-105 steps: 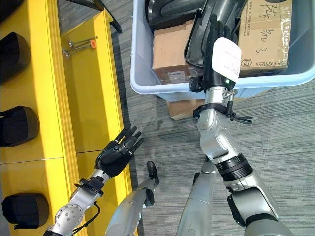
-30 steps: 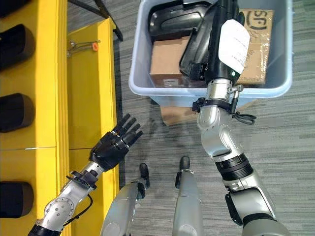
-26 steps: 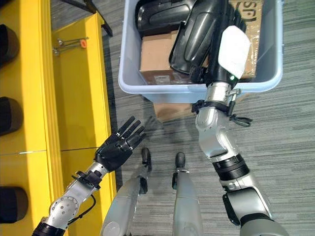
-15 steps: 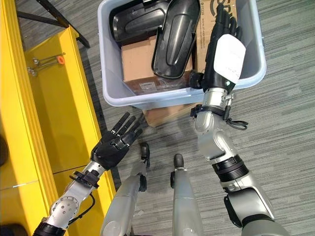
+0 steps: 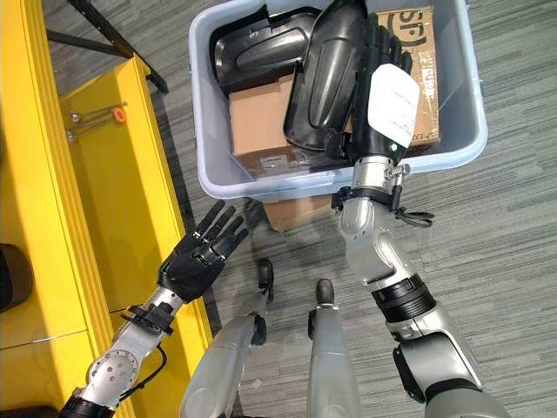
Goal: Move parts from the plastic box to the shelf.
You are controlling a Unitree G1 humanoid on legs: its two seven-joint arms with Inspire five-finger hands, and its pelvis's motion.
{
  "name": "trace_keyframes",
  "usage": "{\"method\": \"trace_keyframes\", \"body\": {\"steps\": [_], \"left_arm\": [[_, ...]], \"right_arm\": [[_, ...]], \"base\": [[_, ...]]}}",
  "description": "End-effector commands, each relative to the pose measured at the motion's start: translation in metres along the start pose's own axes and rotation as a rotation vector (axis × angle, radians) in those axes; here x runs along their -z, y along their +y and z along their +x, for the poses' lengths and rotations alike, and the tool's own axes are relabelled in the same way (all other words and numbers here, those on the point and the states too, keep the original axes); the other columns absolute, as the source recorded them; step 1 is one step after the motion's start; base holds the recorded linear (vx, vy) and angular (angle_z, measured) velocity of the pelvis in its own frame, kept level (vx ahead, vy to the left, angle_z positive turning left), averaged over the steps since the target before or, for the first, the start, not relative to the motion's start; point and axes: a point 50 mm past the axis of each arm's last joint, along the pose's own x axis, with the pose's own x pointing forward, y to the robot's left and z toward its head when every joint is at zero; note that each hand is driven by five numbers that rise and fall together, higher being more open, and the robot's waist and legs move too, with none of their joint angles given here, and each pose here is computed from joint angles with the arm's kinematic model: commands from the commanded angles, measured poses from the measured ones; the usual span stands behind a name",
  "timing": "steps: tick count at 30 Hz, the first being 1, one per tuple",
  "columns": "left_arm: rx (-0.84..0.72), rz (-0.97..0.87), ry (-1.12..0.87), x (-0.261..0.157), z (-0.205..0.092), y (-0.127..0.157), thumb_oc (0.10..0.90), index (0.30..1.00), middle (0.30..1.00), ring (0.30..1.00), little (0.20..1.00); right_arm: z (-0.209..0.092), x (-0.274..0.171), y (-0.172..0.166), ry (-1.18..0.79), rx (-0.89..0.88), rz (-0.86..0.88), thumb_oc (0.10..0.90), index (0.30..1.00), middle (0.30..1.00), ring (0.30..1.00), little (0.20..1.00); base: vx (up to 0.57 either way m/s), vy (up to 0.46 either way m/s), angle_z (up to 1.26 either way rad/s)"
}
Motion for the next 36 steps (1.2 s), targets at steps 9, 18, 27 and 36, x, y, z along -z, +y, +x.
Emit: {"method": "trace_keyframes", "body": {"steps": [9, 18, 27, 36], "left_arm": [[0.173, -0.055, -0.074, -0.008, 0.002, -0.036, 0.9, 1.0, 1.0, 1.0, 1.0], [0.177, -0.056, -0.076, -0.007, 0.001, -0.038, 0.9, 1.0, 1.0, 1.0, 1.0], [0.184, -0.059, -0.073, -0.006, 0.002, -0.04, 0.9, 1.0, 1.0, 1.0, 1.0], [0.179, -0.05, -0.082, -0.008, 0.003, -0.04, 0.9, 1.0, 1.0, 1.0, 1.0]], "right_arm": [[0.017, -0.073, -0.063, -0.356, 0.257, 0.022, 0.9, 1.0, 1.0, 1.0, 1.0], [0.015, -0.074, -0.053, -0.369, 0.217, 0.02, 0.9, 1.0, 1.0, 1.0, 1.0], [0.014, -0.072, -0.04, -0.314, 0.174, 0.034, 0.9, 1.0, 1.0, 1.0, 1.0], [0.01, -0.07, -0.033, -0.318, 0.156, 0.043, 0.9, 1.0, 1.0, 1.0, 1.0]], "base": [[0.12, 0.027, 0.04], [0.04, 0.025, 0.02], [0.01, 0.002, 0.02], [0.0, -0.001, 0.0]]}}
